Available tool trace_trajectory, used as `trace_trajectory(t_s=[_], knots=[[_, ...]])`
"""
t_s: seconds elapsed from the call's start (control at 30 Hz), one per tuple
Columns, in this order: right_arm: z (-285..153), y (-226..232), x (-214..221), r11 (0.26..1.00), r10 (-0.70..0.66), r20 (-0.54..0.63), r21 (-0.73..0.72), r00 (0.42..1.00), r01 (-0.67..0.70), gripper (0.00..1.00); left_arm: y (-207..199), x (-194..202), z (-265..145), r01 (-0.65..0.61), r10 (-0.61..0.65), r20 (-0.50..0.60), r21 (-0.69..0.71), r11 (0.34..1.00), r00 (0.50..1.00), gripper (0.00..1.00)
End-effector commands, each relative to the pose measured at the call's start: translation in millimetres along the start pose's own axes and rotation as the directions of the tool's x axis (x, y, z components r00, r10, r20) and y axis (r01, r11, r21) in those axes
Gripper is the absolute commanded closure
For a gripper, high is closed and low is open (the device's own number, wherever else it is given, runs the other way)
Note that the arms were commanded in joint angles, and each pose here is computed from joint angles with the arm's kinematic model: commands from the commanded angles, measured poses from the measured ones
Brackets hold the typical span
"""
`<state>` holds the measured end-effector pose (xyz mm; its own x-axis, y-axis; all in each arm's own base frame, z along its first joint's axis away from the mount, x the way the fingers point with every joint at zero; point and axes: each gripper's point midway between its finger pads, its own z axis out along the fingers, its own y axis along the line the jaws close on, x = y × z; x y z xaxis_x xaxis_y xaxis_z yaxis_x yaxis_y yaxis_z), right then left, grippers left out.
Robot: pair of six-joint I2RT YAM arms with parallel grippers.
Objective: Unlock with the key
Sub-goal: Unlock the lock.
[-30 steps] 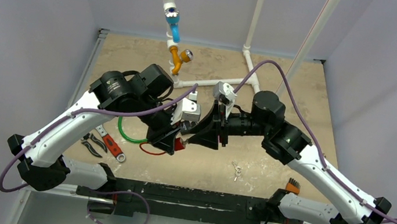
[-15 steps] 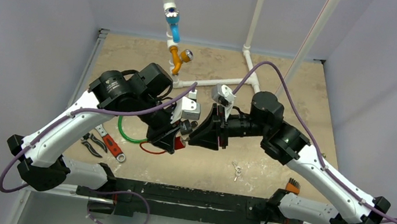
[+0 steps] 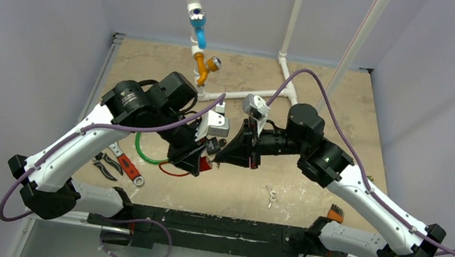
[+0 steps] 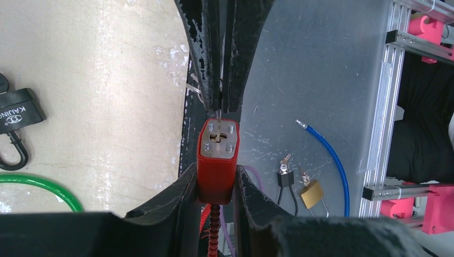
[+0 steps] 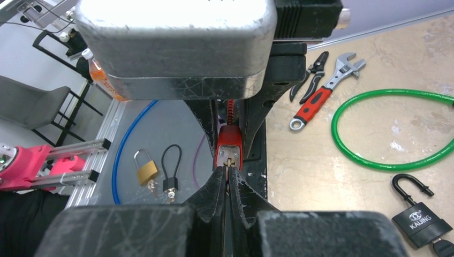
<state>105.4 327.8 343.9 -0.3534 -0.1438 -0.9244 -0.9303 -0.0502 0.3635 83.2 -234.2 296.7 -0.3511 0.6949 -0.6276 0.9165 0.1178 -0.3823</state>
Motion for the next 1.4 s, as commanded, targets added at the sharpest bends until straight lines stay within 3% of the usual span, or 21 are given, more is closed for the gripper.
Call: trace_trajectory(t_s=[0.0, 0.63, 1.37], knots=[[1, 0, -5, 1.0, -0.017, 0.024, -0.004, 1.0, 0.017, 1.0, -7, -18, -9, -0.046, 0.045, 0.079, 0.01, 0.999, 0.996, 1.0], [8, -2, -14, 0.999, -0.044, 0.076, 0.004, 0.996, 0.044, 1.0, -4, -20, -2, -0.027, 0.025, 0.069, 0.034, 0.999, 0.997, 1.0], [31, 1, 14, 1.0, 0.006, 0.06, -0.027, 0.998, -0.005, 1.0, -5, -41, -15, -0.052, 0.052, 0.134, -0.005, 0.999, 0.99, 1.0]])
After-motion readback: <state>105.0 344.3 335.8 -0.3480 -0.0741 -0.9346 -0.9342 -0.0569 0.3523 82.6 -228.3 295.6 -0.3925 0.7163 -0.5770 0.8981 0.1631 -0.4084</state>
